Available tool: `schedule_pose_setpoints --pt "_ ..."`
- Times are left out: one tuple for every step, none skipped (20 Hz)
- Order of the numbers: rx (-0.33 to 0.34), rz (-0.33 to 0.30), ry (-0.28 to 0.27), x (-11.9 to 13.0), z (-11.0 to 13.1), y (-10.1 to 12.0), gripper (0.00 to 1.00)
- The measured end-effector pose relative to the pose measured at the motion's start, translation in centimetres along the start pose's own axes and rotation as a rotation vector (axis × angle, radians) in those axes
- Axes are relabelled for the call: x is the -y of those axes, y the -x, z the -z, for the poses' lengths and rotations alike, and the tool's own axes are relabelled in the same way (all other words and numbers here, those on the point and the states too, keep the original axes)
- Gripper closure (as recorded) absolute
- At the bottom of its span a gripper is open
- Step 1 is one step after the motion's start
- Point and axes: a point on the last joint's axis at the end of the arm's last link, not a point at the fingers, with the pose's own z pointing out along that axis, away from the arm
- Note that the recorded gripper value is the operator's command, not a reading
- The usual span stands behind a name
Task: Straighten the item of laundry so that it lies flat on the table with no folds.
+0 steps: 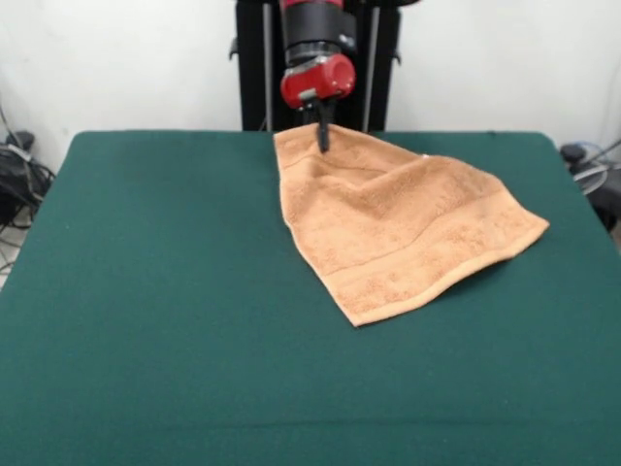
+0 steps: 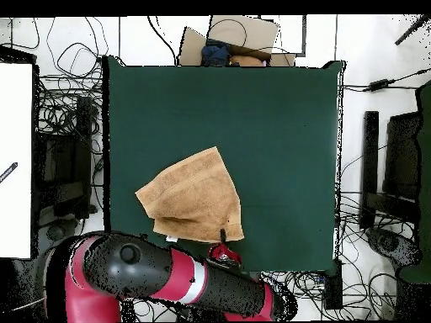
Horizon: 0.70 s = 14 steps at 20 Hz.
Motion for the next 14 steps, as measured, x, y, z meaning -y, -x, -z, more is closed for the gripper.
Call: schedule_pose_setpoints --pt "-0.001 0.002 0.0 0.3 -0.1 0.1 1.0" --pt "-0.003 0.004 0.002 0.6 -0.3 0.3 1.0" --pt "-0.005 0.005 0.003 0.9 -0.5 0.4 1.0" --pt "-0.007 0.009 0.003 1.3 -0.7 0.5 1.0" --pt "-0.01 0.014 0.004 1.6 -0.9 0.6 1.0" --pt "-0.013 0.019 0.002 2.1 -1.1 0.8 1.0" --pt "-0.015 0.024 0.0 2.5 -1.3 1.0 1.0" --pt "-0.016 0.026 -0.002 2.8 -1.4 1.1 1.0" --pt "-0.018 0.028 -0.006 3.3 -1.6 1.2 1.0" --pt "-0.02 0.029 -0.009 3.8 -1.8 1.3 1.0" --pt "-0.021 0.03 -0.011 4.1 -1.9 1.4 1.0" --pt "-0.025 0.032 -0.012 4.7 -2.1 1.4 1.0" --pt "-0.035 0.043 -0.014 5.6 -2.7 1.4 1.0" --pt "-0.038 0.048 -0.009 5.8 -2.8 1.4 1.0"
